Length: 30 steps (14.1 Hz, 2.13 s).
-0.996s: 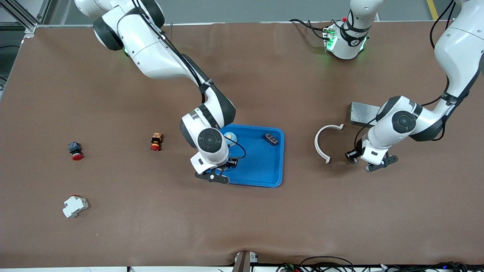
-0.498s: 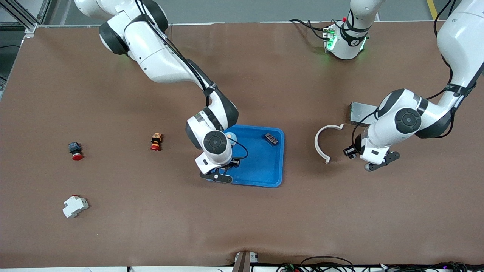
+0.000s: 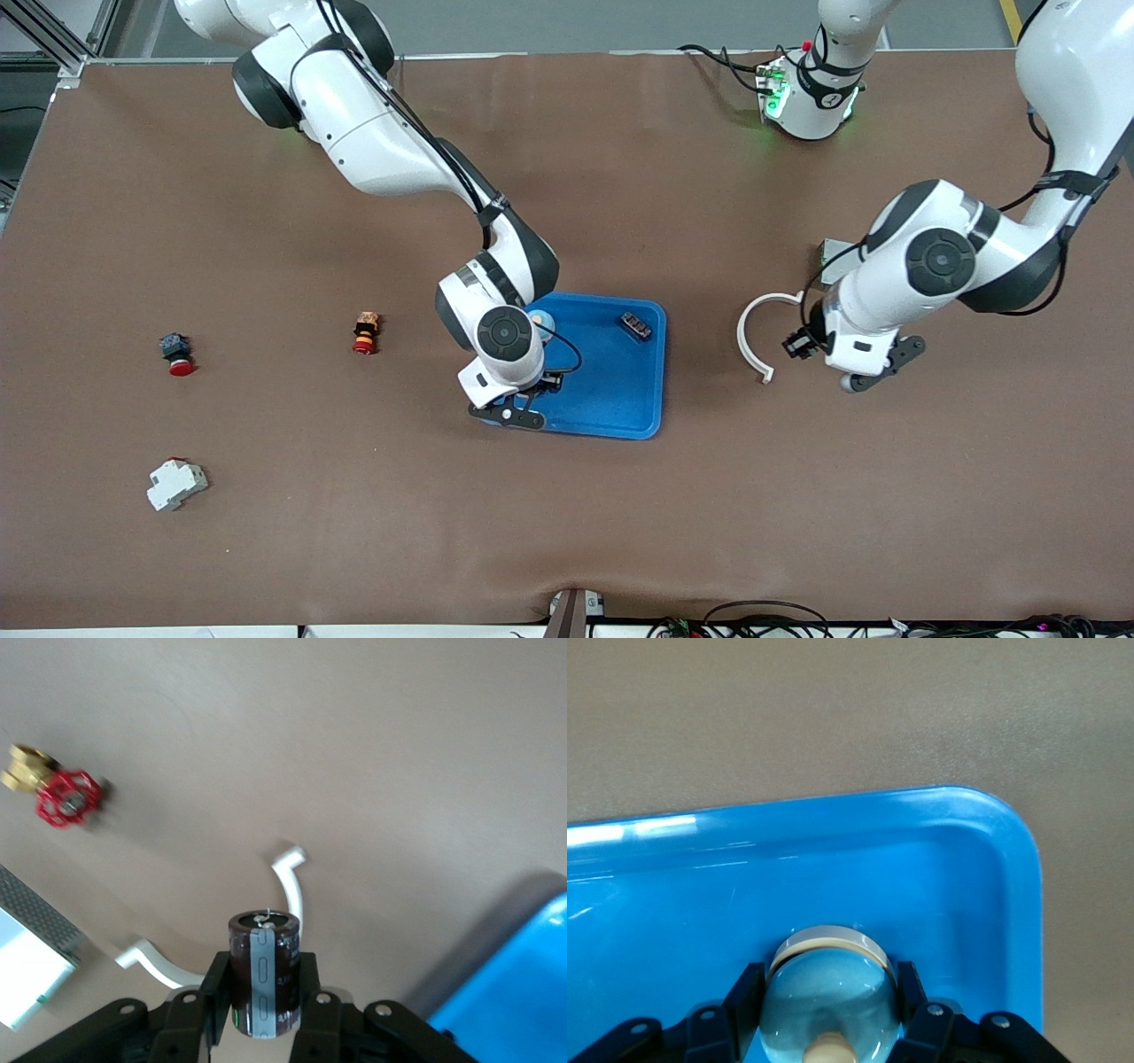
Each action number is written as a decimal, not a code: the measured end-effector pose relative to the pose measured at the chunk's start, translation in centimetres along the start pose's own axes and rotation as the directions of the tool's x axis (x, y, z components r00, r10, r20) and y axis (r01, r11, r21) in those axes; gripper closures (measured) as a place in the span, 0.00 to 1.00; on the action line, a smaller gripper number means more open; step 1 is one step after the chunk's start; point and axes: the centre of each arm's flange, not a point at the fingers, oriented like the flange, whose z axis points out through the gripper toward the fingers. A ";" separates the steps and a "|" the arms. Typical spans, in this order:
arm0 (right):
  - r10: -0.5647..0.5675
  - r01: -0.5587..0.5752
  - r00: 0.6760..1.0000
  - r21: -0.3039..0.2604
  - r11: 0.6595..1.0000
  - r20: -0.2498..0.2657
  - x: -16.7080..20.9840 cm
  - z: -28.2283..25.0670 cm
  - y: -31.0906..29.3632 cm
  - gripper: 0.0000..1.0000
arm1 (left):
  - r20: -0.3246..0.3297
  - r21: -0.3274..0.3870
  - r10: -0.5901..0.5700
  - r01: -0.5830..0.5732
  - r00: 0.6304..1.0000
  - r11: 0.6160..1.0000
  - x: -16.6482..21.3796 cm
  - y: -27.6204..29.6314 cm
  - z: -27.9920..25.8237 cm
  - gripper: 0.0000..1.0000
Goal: Place electrolytic capacitor and blue bell in tray
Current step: 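Carry the capacitor and blue button over the tray with both grippers, then lower the blue button into the tray and open the right gripper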
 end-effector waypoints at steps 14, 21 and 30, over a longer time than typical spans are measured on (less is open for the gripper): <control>-0.138 0.138 0.990 -0.066 0.988 0.002 -0.5 -13.2 1.0 0.00 | -0.081 0.088 -0.076 0.083 0.994 0.993 -11.1 14.0 5.8 0.66; -0.164 0.167 0.986 -0.081 0.983 0.037 3.6 -24.1 10.4 0.00 | -0.061 -0.011 -0.121 0.120 0.991 0.993 -10.9 17.4 6.2 0.66; -0.211 0.212 0.977 -0.078 0.974 0.032 4.9 -32.6 18.6 0.00 | -0.068 -0.182 -0.152 0.137 0.986 0.974 -10.9 20.7 8.3 0.66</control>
